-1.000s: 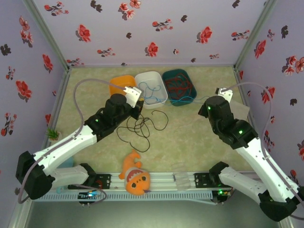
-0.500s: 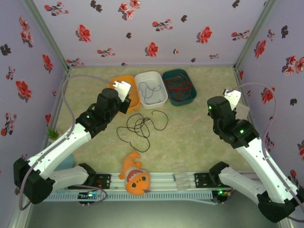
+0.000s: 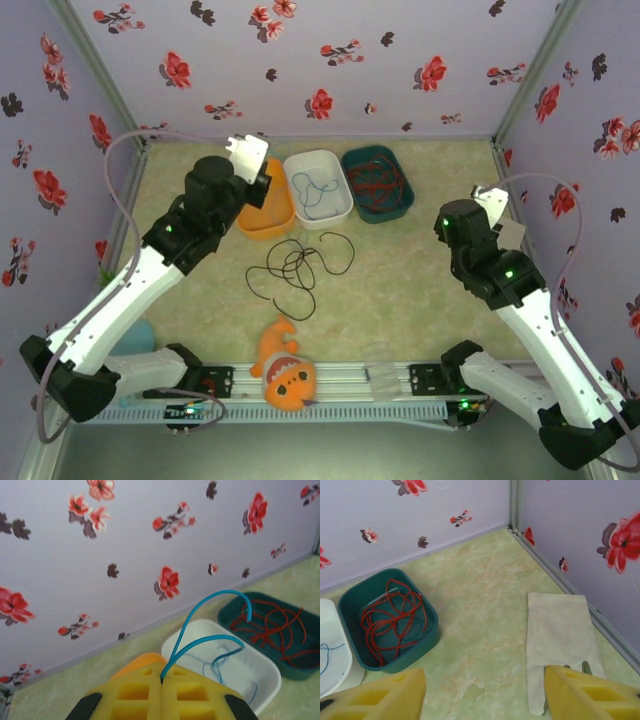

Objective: Untangle the cables

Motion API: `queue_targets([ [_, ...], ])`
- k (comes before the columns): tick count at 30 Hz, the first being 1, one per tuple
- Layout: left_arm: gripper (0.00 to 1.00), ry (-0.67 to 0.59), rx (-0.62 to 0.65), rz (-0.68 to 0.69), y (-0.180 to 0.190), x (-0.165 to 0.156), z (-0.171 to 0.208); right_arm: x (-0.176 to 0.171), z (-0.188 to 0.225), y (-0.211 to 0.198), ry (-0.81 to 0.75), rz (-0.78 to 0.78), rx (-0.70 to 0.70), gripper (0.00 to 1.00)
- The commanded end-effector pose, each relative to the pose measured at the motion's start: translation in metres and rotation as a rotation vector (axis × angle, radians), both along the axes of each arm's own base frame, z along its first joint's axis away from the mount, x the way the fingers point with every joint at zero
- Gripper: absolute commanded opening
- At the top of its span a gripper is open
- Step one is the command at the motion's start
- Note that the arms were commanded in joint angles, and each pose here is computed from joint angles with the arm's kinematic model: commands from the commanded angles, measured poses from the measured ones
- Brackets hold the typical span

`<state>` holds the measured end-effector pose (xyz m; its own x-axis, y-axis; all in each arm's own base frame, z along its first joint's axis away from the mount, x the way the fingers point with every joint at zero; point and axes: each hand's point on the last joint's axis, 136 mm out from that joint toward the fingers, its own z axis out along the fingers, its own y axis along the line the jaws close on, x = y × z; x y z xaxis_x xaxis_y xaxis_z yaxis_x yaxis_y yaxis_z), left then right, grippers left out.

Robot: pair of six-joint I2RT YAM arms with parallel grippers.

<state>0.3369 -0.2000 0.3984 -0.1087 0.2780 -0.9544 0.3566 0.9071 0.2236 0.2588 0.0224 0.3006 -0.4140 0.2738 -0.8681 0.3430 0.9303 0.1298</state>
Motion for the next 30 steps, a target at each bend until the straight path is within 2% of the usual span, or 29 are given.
queue_targets([
  [1,0.00,-0.012,-0.014,-0.016,-0.006,0.008,0.023,0.008,-0.001,0.010,-0.015,0.041,0.031,0.71],
  [5,0.00,-0.036,-0.036,-0.054,-0.020,0.018,0.050,0.011,-0.005,0.016,-0.008,0.064,0.042,0.80],
  [11,0.00,-0.078,-0.031,-0.053,-0.030,0.044,0.069,0.014,-0.009,0.023,-0.013,0.093,0.065,0.99],
  [18,0.00,-0.103,-0.045,-0.062,-0.040,0.074,0.083,0.015,-0.011,0.026,-0.011,0.103,0.077,0.99],
  [30,0.00,-0.067,-0.068,-0.043,-0.042,0.124,0.076,0.016,-0.011,0.033,-0.017,0.122,0.120,0.99],
])
